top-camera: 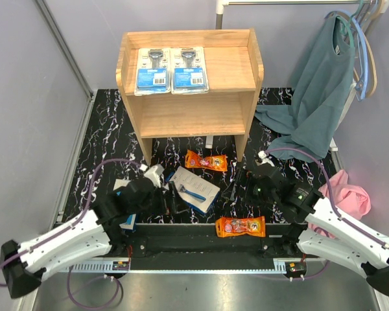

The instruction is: Place and organize the shaving razors onto the shelf

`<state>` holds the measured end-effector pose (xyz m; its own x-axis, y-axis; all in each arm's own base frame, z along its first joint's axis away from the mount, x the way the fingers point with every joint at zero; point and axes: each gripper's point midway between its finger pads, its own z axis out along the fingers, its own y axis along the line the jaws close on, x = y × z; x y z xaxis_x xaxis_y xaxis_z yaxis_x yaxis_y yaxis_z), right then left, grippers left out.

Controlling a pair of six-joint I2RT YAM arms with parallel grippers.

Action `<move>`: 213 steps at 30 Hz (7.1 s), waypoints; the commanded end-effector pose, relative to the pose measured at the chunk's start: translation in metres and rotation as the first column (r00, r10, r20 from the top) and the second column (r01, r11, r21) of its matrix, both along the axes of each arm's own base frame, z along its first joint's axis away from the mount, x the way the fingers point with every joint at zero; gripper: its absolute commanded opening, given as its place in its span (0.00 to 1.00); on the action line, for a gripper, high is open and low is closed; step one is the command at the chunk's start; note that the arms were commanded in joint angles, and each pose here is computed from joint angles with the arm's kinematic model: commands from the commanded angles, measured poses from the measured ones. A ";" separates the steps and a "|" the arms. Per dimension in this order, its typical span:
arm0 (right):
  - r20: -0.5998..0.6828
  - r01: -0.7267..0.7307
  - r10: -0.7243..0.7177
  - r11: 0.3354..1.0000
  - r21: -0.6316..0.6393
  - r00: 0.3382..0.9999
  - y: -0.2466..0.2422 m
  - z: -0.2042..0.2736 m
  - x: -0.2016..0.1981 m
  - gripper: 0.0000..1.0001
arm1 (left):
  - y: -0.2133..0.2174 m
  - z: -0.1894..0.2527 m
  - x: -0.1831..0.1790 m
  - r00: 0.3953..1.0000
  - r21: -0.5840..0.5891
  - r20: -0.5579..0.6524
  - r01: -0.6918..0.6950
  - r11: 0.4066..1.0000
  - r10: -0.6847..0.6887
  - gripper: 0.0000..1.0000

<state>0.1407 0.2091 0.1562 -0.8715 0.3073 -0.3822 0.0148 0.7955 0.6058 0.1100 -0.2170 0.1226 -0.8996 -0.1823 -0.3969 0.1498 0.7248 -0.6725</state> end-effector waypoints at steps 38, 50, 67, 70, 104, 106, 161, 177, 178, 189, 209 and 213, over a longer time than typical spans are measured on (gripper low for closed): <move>0.015 0.133 -0.134 0.990 0.036 0.991 -0.040 -0.007 -0.017 0.99 | -0.193 -0.066 -0.058 0.926 -0.269 -0.259 0.204 0.941 -0.274 0.73; 0.017 0.128 -0.129 0.991 0.042 0.992 -0.040 -0.005 -0.018 0.99 | -0.194 -0.075 -0.062 0.920 -0.259 -0.278 0.205 0.944 -0.276 0.05; 0.151 -0.002 -0.010 0.997 0.078 0.989 -0.029 0.038 -0.015 1.00 | -0.155 0.042 -0.028 0.891 -0.036 0.152 0.438 0.898 -0.428 0.00; 0.186 -0.044 0.025 0.994 0.096 0.982 -0.024 0.048 -0.015 1.00 | -0.128 0.053 -0.018 0.875 -0.039 0.163 0.468 0.883 -0.456 0.00; 0.437 -0.661 0.533 0.718 0.220 0.725 0.082 0.121 -0.062 1.00 | -0.002 0.188 -0.141 0.343 -0.278 0.443 0.931 0.237 -0.828 0.00; 0.439 -0.681 0.546 0.688 0.250 0.713 0.084 0.126 -0.070 1.00 | 0.000 0.192 -0.144 0.330 -0.274 0.463 0.936 0.221 -0.823 0.00; 0.530 -0.778 0.569 0.463 0.425 0.629 0.106 0.141 -0.129 0.90 | -0.038 0.233 -0.072 0.465 -0.363 0.573 0.882 0.301 -0.675 0.00; 0.517 -0.709 0.486 0.522 0.474 0.705 0.114 0.133 -0.112 0.33 | -0.061 0.212 -0.042 0.615 -0.491 0.520 0.783 0.381 -0.593 0.00; 0.510 -0.693 0.472 0.534 0.484 0.719 0.113 0.132 -0.110 0.21 | -0.061 0.210 -0.042 0.619 -0.494 0.515 0.779 0.385 -0.593 0.00; 0.516 -0.643 0.397 0.585 0.495 0.759 0.095 0.135 -0.103 0.00 | -0.065 0.185 -0.030 0.662 -0.450 0.449 0.748 0.489 -0.600 0.55; 0.442 -0.565 0.376 0.685 0.459 0.815 0.096 0.120 -0.087 0.00 | 0.050 0.063 0.063 0.978 0.217 0.198 -0.114 0.970 0.071 0.97; 0.412 -0.548 0.382 0.714 0.437 0.827 0.096 0.112 -0.085 0.00 | 0.089 0.059 0.062 0.950 0.302 0.228 -0.279 0.912 0.215 0.98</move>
<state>0.0505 0.3037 0.2506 -0.8485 0.0755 -0.5237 -0.4997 0.2115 0.8400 0.1612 -0.1859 0.1927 -0.8165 -0.1260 -0.5634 0.2438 0.8094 -0.5343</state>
